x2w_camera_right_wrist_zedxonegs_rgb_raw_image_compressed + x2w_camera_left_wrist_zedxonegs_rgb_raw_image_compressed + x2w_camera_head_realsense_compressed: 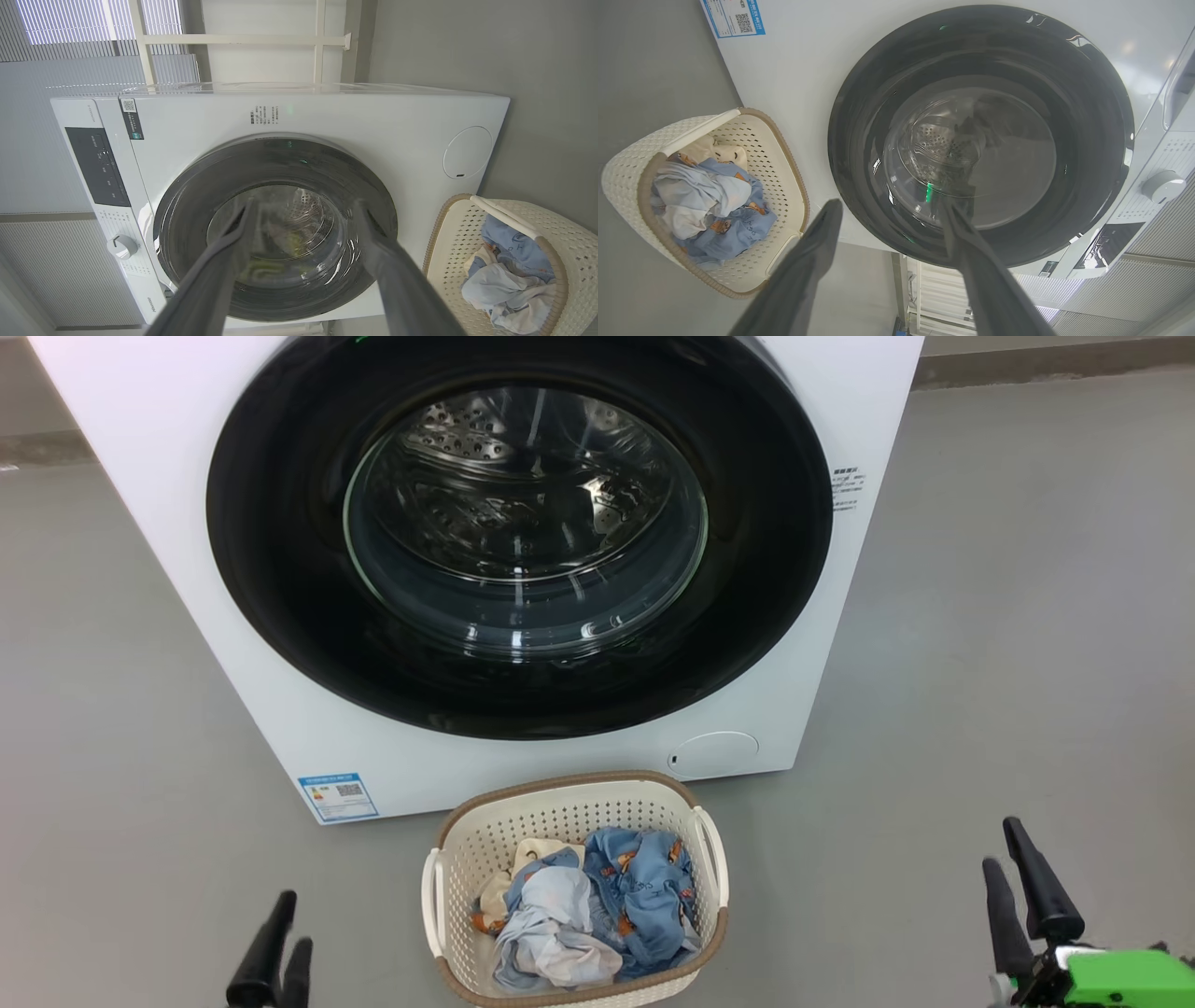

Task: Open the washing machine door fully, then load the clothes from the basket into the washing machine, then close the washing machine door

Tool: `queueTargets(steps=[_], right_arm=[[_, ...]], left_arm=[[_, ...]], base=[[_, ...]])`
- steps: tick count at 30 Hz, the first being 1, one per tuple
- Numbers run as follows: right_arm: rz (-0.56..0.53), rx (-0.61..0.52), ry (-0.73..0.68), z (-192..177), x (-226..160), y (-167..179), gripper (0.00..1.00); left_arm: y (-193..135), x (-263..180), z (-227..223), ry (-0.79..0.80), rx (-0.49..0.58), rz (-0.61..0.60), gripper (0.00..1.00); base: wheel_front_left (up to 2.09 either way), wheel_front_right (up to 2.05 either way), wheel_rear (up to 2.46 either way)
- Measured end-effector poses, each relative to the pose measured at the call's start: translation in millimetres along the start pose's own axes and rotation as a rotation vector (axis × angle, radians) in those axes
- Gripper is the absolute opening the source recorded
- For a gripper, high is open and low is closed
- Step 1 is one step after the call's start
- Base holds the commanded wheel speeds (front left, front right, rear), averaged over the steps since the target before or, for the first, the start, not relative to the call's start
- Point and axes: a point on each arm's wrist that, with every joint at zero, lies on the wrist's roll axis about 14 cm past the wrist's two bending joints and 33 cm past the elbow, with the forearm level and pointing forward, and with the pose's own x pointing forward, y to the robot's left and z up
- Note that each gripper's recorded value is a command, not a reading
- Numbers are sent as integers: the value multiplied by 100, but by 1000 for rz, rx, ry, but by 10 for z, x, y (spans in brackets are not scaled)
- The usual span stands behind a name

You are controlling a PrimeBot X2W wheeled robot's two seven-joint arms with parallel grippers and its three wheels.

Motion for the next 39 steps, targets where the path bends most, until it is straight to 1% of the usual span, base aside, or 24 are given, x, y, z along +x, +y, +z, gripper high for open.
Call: queueTargets(steps=[2,8,15,30,39], right_arm=[[-16,4,-1,-6,-25,-58,100],[-11,2,-2,-22,-19,-41,100],[-12,-40,1,-52,-13,-45,100],[4,-250,16,-94,3,-7,100],[19,-394,41,-164,14,12,100]], left_arm=[[57,-25,-18,0,-7,15,100],[19,-23,-6,-11,-4,4,100],[-13,-20,-2,-15,50,-5,100],[-117,-17,44,-40,198,-35,100],[-162,-20,67,-48,327,-48,100]], base=[[0,0,0],[0,0,0],[0,0,0],[0,0,0],[0,0,0]])
